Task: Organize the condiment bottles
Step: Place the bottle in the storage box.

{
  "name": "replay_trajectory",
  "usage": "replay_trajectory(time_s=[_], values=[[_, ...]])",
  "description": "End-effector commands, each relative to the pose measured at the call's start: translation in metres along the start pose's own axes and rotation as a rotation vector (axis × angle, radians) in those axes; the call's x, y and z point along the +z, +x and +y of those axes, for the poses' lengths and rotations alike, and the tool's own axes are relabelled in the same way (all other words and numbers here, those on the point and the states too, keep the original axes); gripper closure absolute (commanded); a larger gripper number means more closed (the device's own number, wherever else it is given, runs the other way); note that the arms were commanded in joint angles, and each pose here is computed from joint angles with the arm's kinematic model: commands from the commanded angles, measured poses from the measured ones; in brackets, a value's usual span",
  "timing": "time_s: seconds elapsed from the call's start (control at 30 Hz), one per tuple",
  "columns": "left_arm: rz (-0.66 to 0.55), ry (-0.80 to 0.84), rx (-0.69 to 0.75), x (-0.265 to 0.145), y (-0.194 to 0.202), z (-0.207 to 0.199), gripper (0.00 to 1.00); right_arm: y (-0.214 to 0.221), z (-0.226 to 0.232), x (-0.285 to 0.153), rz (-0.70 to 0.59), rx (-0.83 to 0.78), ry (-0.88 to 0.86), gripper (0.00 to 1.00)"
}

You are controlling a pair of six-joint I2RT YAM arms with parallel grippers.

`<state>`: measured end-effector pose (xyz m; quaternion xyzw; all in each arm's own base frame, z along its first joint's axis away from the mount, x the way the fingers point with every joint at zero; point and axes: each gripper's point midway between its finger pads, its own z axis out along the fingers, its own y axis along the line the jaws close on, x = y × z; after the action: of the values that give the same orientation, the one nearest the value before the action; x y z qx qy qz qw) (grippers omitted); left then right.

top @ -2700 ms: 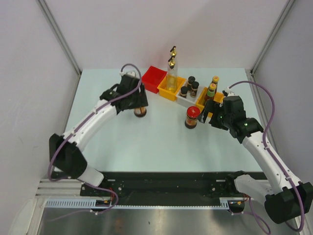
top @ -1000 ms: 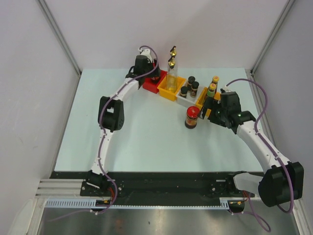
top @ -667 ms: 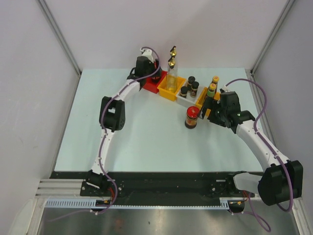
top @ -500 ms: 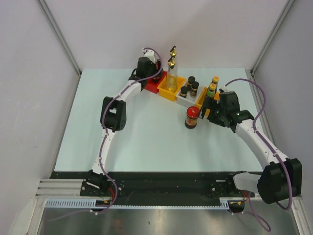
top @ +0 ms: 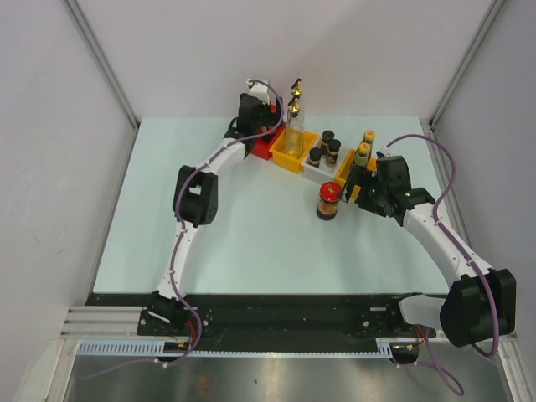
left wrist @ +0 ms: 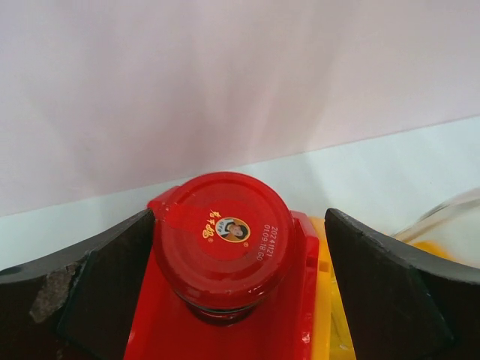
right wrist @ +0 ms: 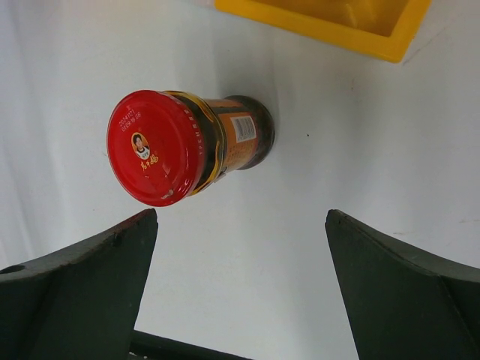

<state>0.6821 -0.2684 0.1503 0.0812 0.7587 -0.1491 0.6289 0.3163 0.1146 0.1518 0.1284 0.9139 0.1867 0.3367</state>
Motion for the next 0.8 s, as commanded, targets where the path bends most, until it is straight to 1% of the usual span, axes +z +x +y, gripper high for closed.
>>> replay_trajectory(time_s=[0.0, 0.03, 0.07, 0.1, 0.13, 0.17, 0.23, 0.27, 0.33, 0.37, 0.5, 0.57, 0.6, 0.63, 0.67, 0.7, 0.73, 0.77], values=[[-0.193, -0.072, 0.02, -0.026, -0.098, 0.001, 0.0, -0.01, 0.004, 0.0, -0.034, 0.011, -0.014, 0.0], [-0.215, -0.084, 0.017, -0.033, -0.112, 0.002, 0.0, -0.01, 0.004, 0.0, -0.036, 0.012, -0.017, 0.0], [-0.203, -0.093, 0.017, -0.036, -0.106, 0.004, 0.0, -0.01, 0.005, -0.001, -0.036, 0.011, -0.019, 0.0], [-0.212, -0.106, 0.014, -0.039, -0.11, 0.006, 0.0, -0.01, 0.004, 0.0, -0.036, 0.013, -0.018, 0.0], [-0.233, -0.106, 0.011, -0.048, -0.125, 0.005, 0.0, -0.011, 0.004, -0.001, -0.038, 0.013, -0.019, 0.0], [-0.219, -0.111, 0.014, -0.051, -0.122, 0.006, 0.0, -0.01, 0.004, -0.001, -0.037, 0.013, -0.019, 0.0], [-0.218, -0.114, -0.002, -0.062, -0.133, 0.005, 0.0, -0.011, 0.004, -0.004, -0.043, 0.012, -0.018, 0.0], [-0.209, -0.118, -0.01, -0.076, -0.146, 0.005, 0.0, -0.013, 0.001, -0.005, -0.053, 0.021, -0.003, 0.0], [-0.2, -0.127, -0.042, -0.093, -0.16, 0.006, 0.0, -0.014, -0.003, -0.01, -0.061, 0.03, 0.014, 0.0], [-0.204, -0.119, -0.052, -0.113, -0.178, 0.004, 0.0, -0.016, -0.004, -0.015, -0.078, 0.034, 0.022, 0.0], [-0.158, -0.07, -0.09, -0.16, -0.203, -0.003, 0.01, -0.022, -0.007, -0.028, -0.121, 0.026, 0.033, 0.0], [-0.104, -0.025, -0.124, -0.175, -0.196, -0.004, 0.0, -0.024, -0.006, -0.034, -0.138, 0.028, 0.029, 0.0], [-0.129, 0.004, -0.178, -0.195, -0.214, -0.009, 0.0, -0.025, -0.006, -0.036, -0.141, 0.026, 0.026, 0.0], [-0.098, -0.001, -0.211, -0.199, -0.201, -0.003, 0.0, -0.025, -0.006, -0.038, -0.142, 0.023, 0.024, 0.0], [-0.088, 0.091, -0.241, -0.21, -0.203, -0.016, 0.0, -0.025, -0.006, -0.04, -0.144, 0.022, 0.022, 0.0], [-0.105, 0.123, -0.304, -0.224, -0.214, -0.01, 0.0, -0.025, -0.006, -0.043, -0.148, 0.018, 0.02, 0.0], [-0.061, 0.167, -0.347, -0.228, -0.195, -0.01, 0.0, -0.024, -0.006, -0.044, -0.148, 0.017, 0.02, 0.0], [-0.078, 0.26, -0.384, -0.236, -0.201, -0.007, 0.0, -0.023, -0.007, -0.046, -0.146, 0.017, 0.023, 0.0]])
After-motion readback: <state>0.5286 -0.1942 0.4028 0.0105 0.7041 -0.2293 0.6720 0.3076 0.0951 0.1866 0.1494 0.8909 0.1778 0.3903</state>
